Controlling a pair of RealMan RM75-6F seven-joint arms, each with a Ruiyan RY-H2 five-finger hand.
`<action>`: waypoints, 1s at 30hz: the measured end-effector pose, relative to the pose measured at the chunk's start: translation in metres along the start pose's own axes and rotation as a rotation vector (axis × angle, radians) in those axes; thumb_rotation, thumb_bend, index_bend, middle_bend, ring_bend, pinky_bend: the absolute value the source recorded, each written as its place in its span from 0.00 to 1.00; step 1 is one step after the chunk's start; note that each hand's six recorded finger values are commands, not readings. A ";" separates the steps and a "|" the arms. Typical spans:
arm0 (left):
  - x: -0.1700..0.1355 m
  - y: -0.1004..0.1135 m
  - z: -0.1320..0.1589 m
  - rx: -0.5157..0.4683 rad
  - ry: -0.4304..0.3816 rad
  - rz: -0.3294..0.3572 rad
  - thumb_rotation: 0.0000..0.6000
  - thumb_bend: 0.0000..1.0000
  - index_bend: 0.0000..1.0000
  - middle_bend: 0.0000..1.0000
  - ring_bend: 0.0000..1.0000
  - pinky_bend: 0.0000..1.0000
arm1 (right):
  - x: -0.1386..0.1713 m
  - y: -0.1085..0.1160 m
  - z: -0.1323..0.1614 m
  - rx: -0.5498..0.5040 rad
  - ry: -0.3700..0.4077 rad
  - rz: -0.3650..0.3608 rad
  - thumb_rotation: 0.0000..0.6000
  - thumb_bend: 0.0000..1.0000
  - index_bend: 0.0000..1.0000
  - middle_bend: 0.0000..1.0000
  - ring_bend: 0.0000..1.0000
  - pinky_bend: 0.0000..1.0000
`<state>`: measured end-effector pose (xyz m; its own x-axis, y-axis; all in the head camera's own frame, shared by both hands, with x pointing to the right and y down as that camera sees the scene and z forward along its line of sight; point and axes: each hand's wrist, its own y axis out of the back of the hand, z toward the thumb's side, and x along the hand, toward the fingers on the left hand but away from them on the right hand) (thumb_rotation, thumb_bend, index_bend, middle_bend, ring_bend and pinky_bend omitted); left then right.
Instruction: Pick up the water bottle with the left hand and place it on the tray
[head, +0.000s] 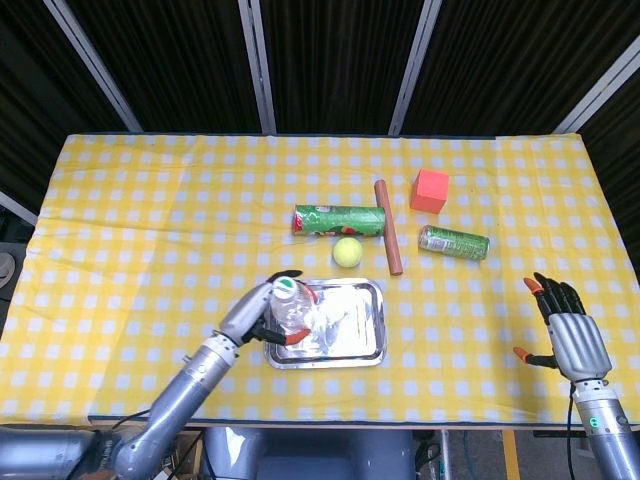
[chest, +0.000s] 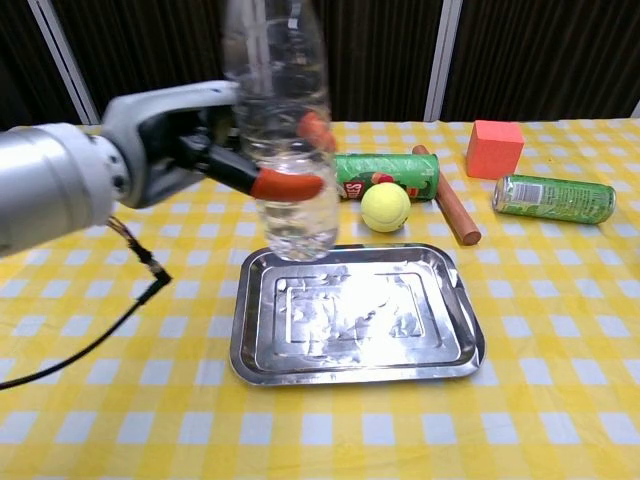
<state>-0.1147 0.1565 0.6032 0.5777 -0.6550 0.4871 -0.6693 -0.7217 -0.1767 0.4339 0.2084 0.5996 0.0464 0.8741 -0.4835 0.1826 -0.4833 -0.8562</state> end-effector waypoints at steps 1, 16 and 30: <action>0.005 -0.010 0.005 -0.004 0.000 -0.014 1.00 0.44 0.63 0.60 0.09 0.05 | 0.000 0.000 0.000 0.000 0.000 0.000 1.00 0.05 0.01 0.00 0.00 0.00; -0.047 0.024 -0.003 0.110 0.127 0.079 1.00 0.44 0.63 0.60 0.09 0.05 | 0.003 -0.001 0.006 -0.010 0.022 0.004 1.00 0.05 0.01 0.00 0.00 0.00; -0.146 0.145 -0.089 0.038 0.213 0.317 1.00 0.44 0.63 0.60 0.09 0.05 | 0.000 -0.004 0.008 -0.008 0.020 0.011 1.00 0.05 0.01 0.00 0.00 0.00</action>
<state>-0.3377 0.1674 0.5822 0.2322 -0.7889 0.5690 -0.7791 -0.5011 -0.3767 0.4250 0.2098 0.6011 0.0676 0.8697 -0.4890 0.1901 -0.4923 -0.8494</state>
